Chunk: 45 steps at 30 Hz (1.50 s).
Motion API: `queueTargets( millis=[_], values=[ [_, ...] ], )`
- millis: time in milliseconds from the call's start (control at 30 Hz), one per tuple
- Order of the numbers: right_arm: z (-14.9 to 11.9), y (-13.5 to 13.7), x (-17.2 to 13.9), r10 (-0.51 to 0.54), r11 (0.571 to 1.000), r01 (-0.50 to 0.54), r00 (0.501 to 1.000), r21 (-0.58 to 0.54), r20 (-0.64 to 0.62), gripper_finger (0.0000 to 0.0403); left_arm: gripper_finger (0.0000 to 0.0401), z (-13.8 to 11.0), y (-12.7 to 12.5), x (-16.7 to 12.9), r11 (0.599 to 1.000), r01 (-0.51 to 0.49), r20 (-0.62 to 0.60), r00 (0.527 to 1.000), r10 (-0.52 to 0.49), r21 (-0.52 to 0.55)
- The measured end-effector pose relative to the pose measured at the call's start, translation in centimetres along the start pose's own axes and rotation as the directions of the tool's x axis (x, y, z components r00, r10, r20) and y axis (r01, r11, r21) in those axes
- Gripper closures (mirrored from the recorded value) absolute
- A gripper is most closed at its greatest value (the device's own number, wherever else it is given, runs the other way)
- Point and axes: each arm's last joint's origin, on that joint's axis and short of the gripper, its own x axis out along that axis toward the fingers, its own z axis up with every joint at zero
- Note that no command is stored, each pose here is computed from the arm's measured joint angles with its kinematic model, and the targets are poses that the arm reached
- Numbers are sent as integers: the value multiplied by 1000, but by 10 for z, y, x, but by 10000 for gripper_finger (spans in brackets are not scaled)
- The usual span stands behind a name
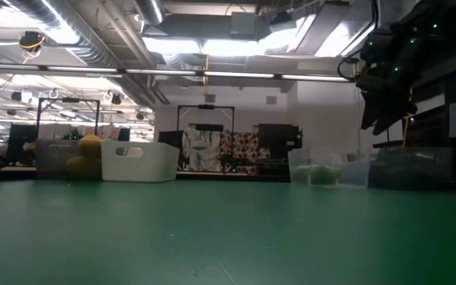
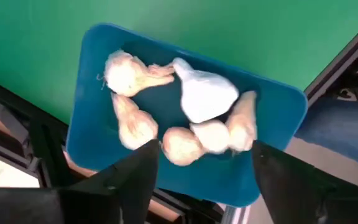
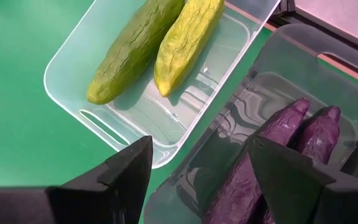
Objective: Sort produce into baskets
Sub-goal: Return to Home Position
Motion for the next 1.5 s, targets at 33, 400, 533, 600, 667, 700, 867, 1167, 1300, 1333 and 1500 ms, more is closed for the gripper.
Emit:
queueTargets(
  millis=[33, 400, 533, 600, 667, 700, 867, 1167, 1300, 1333, 1500],
  values=[
    [0, 0, 0, 0, 1000, 0, 1000, 0, 1, 139, 149, 0, 1, 1, 1000, -5, 5, 1000, 5, 3],
    [12, 8, -24, 132, 991, -128, 983, -37, 130, 139, 141, -2, 3, 0, 999, -35, -216, 976, 39, 21],
    [7, 18, -52, 327, 940, -293, 922, -175, 208, 139, 141, 3, 5, 0, 997, -56, -236, 969, 69, 61],
    [0, 24, -67, 418, 897, -359, 878, -257, 234, 139, 141, 6, 10, 0, 992, -107, -232, 965, 120, 67],
    [-8, 28, -84, 490, 857, -402, 831, -322, 265, 139, 141, 9, 17, -1, 981, -193, -202, 961, 191, 11],
    [-13, 30, -92, 517, 841, -417, 807, -345, 285, 139, 141, 10, 19, -1, 978, -211, -192, 959, 207, 0],
    [-40, 39, -129, 612, 777, -436, 693, -455, 381, 139, 141, 21, 7, -7, 988, -11, 38, 999, 5, 154],
    [-81, 45, -168, 625, 769, -329, 571, -549, 532, 139, 141, 44, 39, -95, 926, 105, 741, 571, -355, 362],
    [-83, 45, -167, 634, 764, -362, 576, -535, 516, 139, 141, 45, 75, -129, 927, 64, 836, 413, -362, 370],
    [-83, 45, -165, 632, 766, -368, 582, -528, 511, 139, 141, 44, 84, -136, 923, 67, 841, 393, -373, 378],
    [-83, 41, -142, 636, 764, -424, 621, -486, 458, 139, 141, 38, 128, -159, 880, 158, 816, 330, -474, 447]
  ],
)
